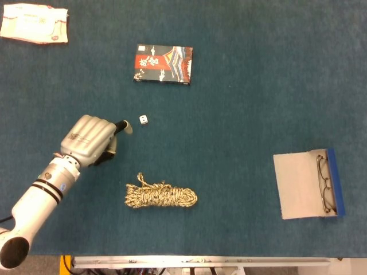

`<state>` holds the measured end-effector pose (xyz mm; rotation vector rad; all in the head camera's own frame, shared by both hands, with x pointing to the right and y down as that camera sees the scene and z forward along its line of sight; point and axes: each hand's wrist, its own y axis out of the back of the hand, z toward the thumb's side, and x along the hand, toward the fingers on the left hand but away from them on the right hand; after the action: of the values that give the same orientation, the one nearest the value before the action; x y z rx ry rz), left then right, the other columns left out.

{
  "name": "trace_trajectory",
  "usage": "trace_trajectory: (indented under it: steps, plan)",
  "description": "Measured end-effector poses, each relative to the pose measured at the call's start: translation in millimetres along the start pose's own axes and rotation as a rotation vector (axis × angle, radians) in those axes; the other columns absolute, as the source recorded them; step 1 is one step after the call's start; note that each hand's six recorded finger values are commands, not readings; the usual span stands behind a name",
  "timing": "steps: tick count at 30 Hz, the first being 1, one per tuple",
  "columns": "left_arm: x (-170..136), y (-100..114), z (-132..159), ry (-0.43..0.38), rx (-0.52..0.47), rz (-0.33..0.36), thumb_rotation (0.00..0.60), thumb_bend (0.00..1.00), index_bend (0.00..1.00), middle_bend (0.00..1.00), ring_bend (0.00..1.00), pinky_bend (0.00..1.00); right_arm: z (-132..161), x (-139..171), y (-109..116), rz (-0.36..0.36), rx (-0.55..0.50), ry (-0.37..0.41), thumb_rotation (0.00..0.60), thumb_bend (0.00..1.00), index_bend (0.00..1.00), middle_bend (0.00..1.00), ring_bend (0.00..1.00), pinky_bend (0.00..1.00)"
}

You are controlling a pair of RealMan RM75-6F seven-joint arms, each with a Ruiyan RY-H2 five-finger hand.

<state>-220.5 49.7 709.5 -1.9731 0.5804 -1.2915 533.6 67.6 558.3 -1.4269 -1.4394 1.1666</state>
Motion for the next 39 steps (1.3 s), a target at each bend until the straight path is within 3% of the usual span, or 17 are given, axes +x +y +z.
trace_trajectory:
  steps: [39]
  plan:
    - [52.6,-20.3,2.4,0.013,-0.038,-0.049,0.600,1.00,0.31,1.00,1.00,1.00,-1.8,-0.2,0.0,0.011,0.004,-0.006,0.600,0.10,0.24,0.24,0.17,0.44]
